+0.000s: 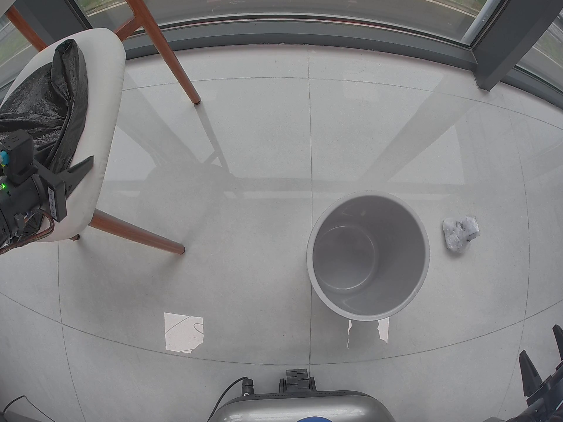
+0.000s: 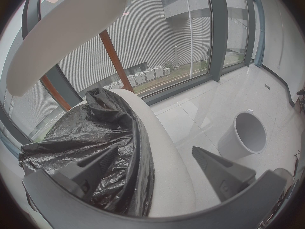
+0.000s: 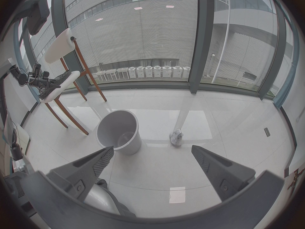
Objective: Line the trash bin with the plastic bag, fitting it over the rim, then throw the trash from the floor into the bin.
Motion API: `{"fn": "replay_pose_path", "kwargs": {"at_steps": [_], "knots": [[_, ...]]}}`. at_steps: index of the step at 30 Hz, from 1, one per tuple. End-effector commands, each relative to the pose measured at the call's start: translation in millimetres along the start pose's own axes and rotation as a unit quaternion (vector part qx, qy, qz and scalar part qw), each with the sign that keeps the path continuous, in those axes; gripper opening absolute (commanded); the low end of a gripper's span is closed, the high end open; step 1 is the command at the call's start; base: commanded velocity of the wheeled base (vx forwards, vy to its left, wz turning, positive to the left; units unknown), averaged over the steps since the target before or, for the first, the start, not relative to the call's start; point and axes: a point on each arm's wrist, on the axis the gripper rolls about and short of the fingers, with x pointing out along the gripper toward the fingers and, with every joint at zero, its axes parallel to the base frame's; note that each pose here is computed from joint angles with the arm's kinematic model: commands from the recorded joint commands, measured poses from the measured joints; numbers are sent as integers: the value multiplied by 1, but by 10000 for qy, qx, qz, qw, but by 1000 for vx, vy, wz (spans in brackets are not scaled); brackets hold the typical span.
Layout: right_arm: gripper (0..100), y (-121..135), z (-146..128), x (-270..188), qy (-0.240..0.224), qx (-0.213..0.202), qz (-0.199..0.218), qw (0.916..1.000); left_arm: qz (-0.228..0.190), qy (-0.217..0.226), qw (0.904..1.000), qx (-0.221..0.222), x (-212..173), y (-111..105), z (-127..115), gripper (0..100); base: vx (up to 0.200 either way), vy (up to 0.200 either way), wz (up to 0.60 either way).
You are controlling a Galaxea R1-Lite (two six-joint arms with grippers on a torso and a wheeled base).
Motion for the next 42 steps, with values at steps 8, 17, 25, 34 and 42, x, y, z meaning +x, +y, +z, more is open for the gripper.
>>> {"fn": "replay_pose_path", "kwargs": {"at_steps": [8,17,25,34,42], "knots": [[100,0,-5,1,88,-3,1,10000,-38,79,9999,-70,-1,-1,-4,0,0,0,0],[100,0,-5,1,88,-3,1,10000,-268,-402,9900,-1322,-55,-6,22,0,0,0,0],[100,0,-5,1,88,12,9,10000,-815,-111,9597,-2687,-132,-20,13,0,0,-50,0],[100,0,-5,1,88,12,9,10000,-2010,-323,9428,-2638,-140,-26,12,0,0,-200,0],[100,0,-5,1,88,12,9,10000,-2741,-320,9251,-2609,-136,-30,12,0,0,-200,0]]}}
